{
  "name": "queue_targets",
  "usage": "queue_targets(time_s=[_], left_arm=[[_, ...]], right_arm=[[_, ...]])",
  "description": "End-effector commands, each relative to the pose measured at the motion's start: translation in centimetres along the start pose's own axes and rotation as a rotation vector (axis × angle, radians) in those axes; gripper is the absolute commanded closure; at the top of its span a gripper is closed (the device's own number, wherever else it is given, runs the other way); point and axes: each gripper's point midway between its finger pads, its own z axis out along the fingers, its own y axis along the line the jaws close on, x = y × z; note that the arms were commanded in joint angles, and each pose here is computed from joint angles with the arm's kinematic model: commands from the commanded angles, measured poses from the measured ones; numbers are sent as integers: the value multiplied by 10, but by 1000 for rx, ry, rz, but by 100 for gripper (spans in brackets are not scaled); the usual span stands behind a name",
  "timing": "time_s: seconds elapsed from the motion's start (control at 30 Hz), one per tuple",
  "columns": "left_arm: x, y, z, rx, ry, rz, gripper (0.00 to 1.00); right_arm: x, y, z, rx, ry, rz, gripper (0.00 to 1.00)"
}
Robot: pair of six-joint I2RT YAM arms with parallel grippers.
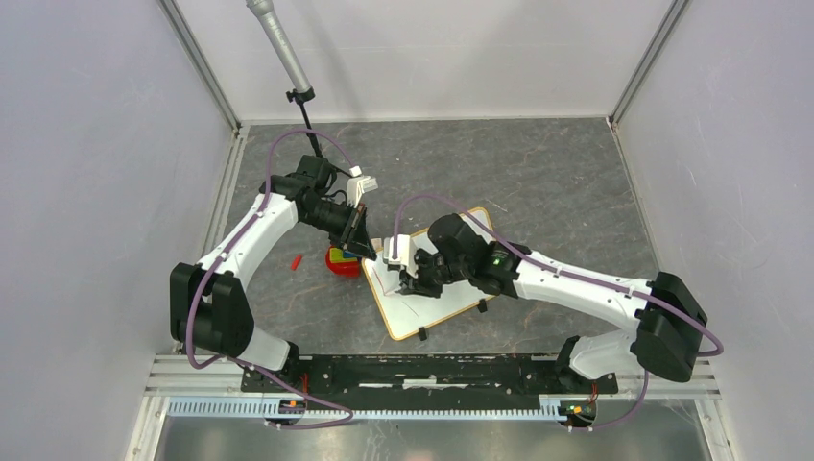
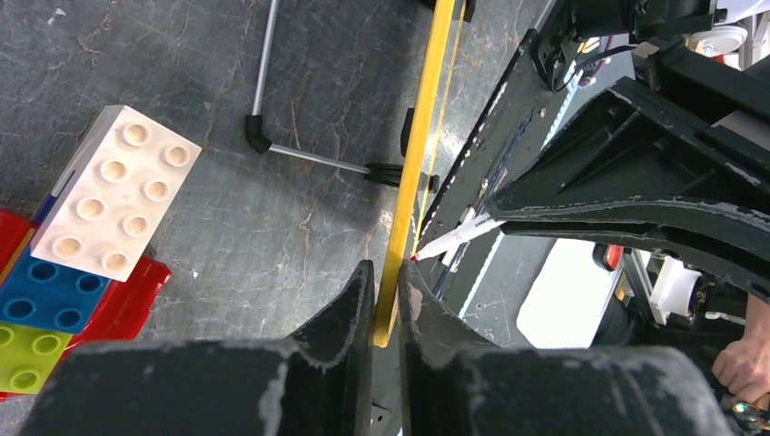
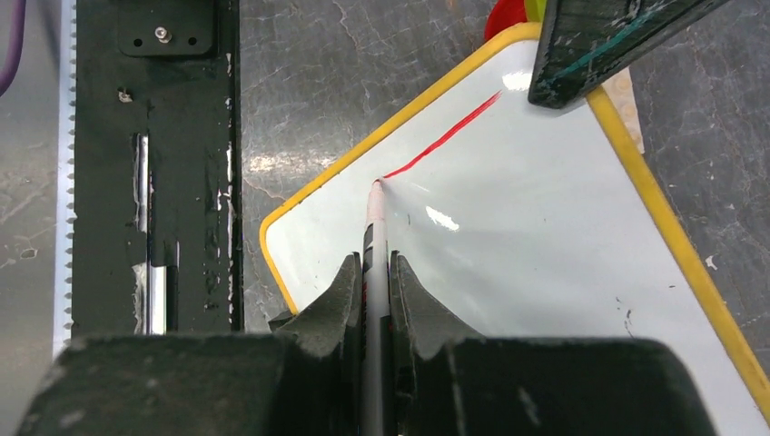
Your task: Write a sentence on the whiteboard
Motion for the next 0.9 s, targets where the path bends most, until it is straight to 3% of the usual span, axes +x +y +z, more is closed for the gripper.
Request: queue_targets(time_s=[0.0, 0.23, 0.87], left_arm=[[-8, 0, -4, -17, -22, 55, 98], [-9, -2, -4, -13, -27, 58, 98], [-8, -2, -5, -18, -28, 66, 98]], right_arm=[[-51, -14, -15, 47, -99, -69, 100], [-84, -33, -20, 109, -153, -76, 100], [-56, -42, -5, 141, -76, -49, 100]])
